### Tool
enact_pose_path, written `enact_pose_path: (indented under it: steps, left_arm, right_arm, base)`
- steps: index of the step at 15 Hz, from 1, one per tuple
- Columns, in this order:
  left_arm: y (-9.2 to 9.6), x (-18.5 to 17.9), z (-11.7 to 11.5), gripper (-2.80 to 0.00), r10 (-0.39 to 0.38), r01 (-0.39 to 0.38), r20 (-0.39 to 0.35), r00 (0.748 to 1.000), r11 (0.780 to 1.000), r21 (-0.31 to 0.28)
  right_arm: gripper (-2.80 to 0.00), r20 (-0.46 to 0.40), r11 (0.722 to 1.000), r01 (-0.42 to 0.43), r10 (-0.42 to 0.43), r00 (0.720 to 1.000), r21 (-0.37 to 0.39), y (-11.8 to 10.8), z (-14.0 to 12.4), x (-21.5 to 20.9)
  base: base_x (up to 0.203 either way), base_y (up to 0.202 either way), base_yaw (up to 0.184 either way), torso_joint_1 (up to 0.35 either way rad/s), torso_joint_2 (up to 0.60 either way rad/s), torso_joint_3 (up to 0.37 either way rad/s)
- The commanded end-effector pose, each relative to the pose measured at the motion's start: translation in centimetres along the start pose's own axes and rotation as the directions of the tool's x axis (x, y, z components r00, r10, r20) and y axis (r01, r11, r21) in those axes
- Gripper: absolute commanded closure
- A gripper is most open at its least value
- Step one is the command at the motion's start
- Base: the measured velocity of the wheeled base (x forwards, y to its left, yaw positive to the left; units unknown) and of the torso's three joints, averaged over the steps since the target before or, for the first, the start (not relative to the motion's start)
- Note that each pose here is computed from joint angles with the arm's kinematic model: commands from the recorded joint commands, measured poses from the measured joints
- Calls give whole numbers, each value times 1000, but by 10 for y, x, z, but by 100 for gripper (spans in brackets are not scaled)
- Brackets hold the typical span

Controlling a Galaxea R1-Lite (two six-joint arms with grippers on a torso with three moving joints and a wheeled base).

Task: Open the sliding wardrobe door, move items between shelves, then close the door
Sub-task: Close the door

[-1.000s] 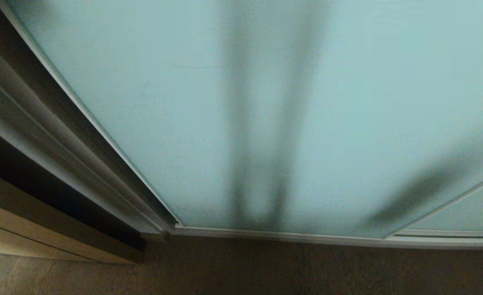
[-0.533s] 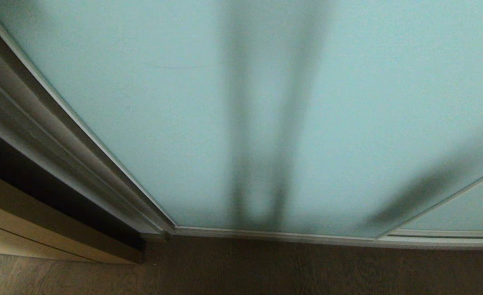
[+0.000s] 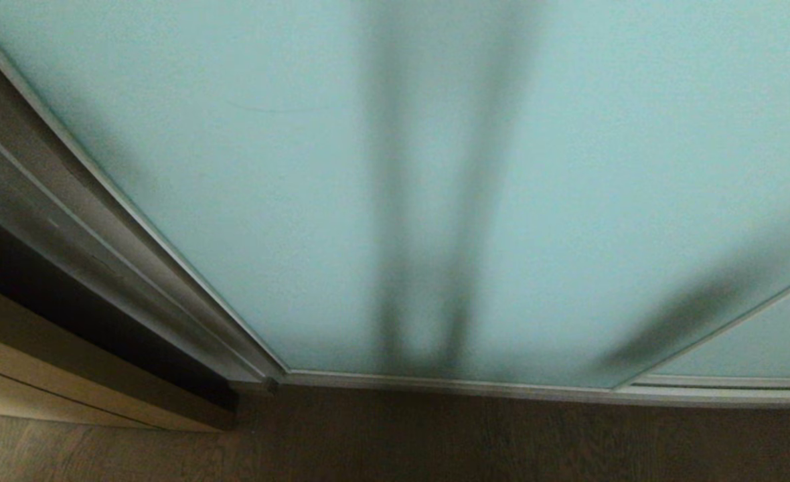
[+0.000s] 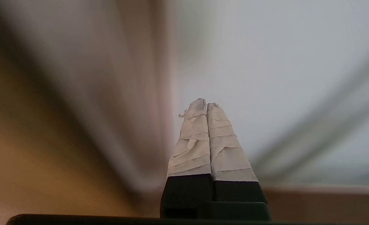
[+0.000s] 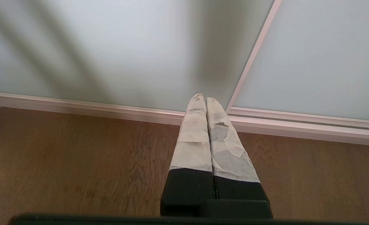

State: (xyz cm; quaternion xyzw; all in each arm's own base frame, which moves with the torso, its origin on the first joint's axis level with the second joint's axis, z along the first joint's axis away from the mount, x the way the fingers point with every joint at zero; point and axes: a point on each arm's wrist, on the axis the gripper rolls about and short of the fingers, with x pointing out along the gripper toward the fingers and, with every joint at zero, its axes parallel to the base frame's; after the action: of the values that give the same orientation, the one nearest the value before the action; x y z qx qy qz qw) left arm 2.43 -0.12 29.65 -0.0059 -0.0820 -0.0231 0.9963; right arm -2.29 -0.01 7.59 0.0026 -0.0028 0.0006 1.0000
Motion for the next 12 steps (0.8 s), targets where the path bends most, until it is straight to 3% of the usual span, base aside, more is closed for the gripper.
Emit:
enact_pose_path:
  steps: [1,4,6,12]
  left_arm:
    - [3,-39,-29,0,53,-53,43,998,998,15]
    - [5,-67,-70,0,94,-95,62,994,995,14]
    - [8,-62,-93,0,230,-230,37,973,973,-13]
    - [7,-63,-108,0,321,-321,-2,947,947,32]
  right_arm:
    - [0,0,1000,0,0,1000,0,0,0,0]
    - [0,1,1000,-2,2,1000,1,0,0,0]
    - [0,1,1000,-2,2,1000,1,0,0,0]
    - [0,1,1000,-2,2,1000,1,0,0,0]
  base:
    - [0,0,0,0,0,0]
    - [0,0,0,0,0,0]
    - [0,0,0,0,0,0]
    - [0,0,0,0,0,0]
